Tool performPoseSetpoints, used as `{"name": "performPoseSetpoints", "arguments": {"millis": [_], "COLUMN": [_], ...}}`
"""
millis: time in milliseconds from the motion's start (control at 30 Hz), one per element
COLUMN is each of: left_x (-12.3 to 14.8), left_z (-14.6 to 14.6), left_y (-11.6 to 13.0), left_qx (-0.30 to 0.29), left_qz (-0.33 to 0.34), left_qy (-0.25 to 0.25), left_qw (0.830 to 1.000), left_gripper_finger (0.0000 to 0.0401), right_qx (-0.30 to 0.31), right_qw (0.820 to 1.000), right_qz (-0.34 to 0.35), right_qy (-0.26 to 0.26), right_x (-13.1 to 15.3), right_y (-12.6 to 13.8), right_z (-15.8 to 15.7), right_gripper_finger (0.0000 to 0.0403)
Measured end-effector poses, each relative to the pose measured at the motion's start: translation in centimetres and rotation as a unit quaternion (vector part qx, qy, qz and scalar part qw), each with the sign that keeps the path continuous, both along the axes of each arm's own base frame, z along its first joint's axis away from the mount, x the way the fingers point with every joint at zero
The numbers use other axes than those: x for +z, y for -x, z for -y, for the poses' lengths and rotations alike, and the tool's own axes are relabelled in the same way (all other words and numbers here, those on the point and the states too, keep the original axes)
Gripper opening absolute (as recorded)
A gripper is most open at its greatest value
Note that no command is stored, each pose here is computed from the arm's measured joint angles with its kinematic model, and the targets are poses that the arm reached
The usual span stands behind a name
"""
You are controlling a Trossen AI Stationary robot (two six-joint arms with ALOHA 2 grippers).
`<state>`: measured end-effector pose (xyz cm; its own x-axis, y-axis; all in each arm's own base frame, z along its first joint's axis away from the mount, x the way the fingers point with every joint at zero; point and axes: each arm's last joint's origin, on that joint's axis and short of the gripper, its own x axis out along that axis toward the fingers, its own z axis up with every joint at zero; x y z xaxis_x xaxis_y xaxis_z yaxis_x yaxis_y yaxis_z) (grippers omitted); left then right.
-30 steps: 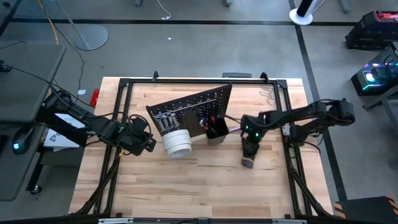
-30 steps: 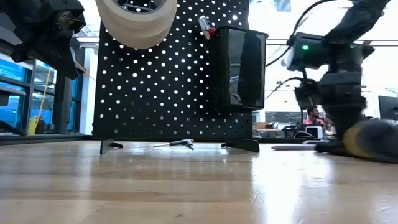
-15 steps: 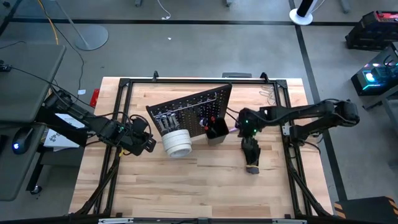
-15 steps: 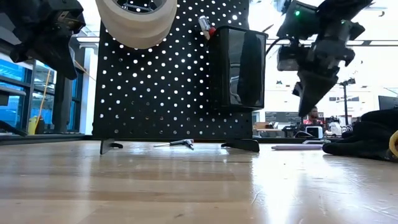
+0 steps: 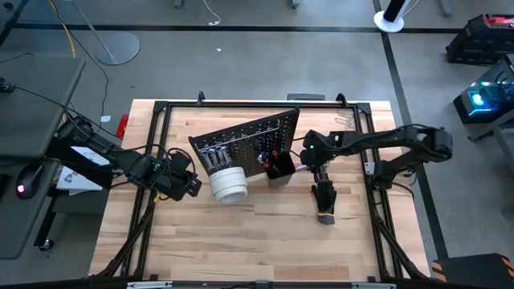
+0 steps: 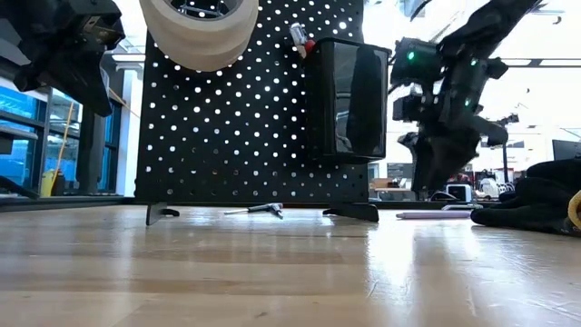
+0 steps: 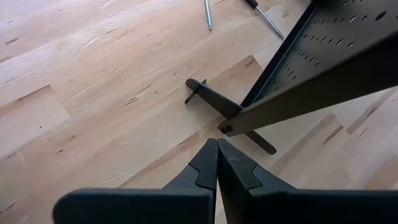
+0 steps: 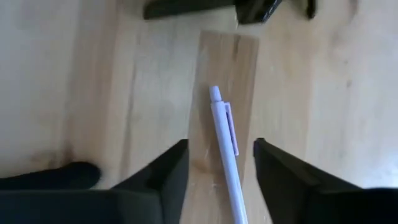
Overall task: Hang tools onto peg board
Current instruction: Hang the light purple pen onto the pegboard
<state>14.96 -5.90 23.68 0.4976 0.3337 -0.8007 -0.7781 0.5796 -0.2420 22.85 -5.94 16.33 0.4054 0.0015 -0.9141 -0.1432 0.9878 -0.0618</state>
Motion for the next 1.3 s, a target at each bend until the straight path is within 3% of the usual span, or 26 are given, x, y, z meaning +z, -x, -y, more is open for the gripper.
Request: {"name": "performPoseSetpoints", "arguments": {"millis": [133, 333, 467, 600, 767, 1000, 1300], "left_x": [0.0, 0.0, 0.0, 0.0, 0.0, 0.0, 0.0], "left_z": [0.0, 0.1, 0.1, 0.1, 0.1, 0.1, 0.1], "left_y": [0.0, 0.0, 0.0, 0.0, 0.0, 0.0, 0.0], "left_qx": [-0.003, -0.004, -0.004, -0.004, -0.004, -0.004, -0.019], "left_qz": [-0.004, -0.005, -0.005, -0.006, -0.006, -0.006, -0.012], "left_qy": [0.008, 0.01, 0.01, 0.01, 0.01, 0.01, 0.002], "left_qw": [1.0, 1.0, 1.0, 1.0, 1.0, 1.0, 1.0], "left_gripper_finger": [0.0, 0.0, 0.0, 0.0, 0.0, 0.0, 0.0], "right_qx": [0.008, 0.002, 0.019, 0.029, 0.0, -0.073, -0.153], "right_qw": [0.999, 0.997, 0.993, 0.991, 0.99, 0.99, 0.987], "right_qz": [-0.031, -0.081, -0.118, -0.131, -0.141, -0.118, -0.039], "right_qy": [0.011, -0.007, -0.026, -0.018, 0.005, 0.026, -0.002], "right_x": [-1.8, -4.2, -5.2, -5.3, -5.3, -2.3, 1.9], "right_y": [-0.7, -1.0, -0.9, -1.0, -1.2, -0.5, 0.2], "right_z": [0.4, 1.4, 1.1, 0.1, -0.8, -1.2, -1.2], "right_gripper_finger": [0.0204, 0.0197, 0.0145, 0.0035, 0.0012, 0.0002, 0.0004]}}
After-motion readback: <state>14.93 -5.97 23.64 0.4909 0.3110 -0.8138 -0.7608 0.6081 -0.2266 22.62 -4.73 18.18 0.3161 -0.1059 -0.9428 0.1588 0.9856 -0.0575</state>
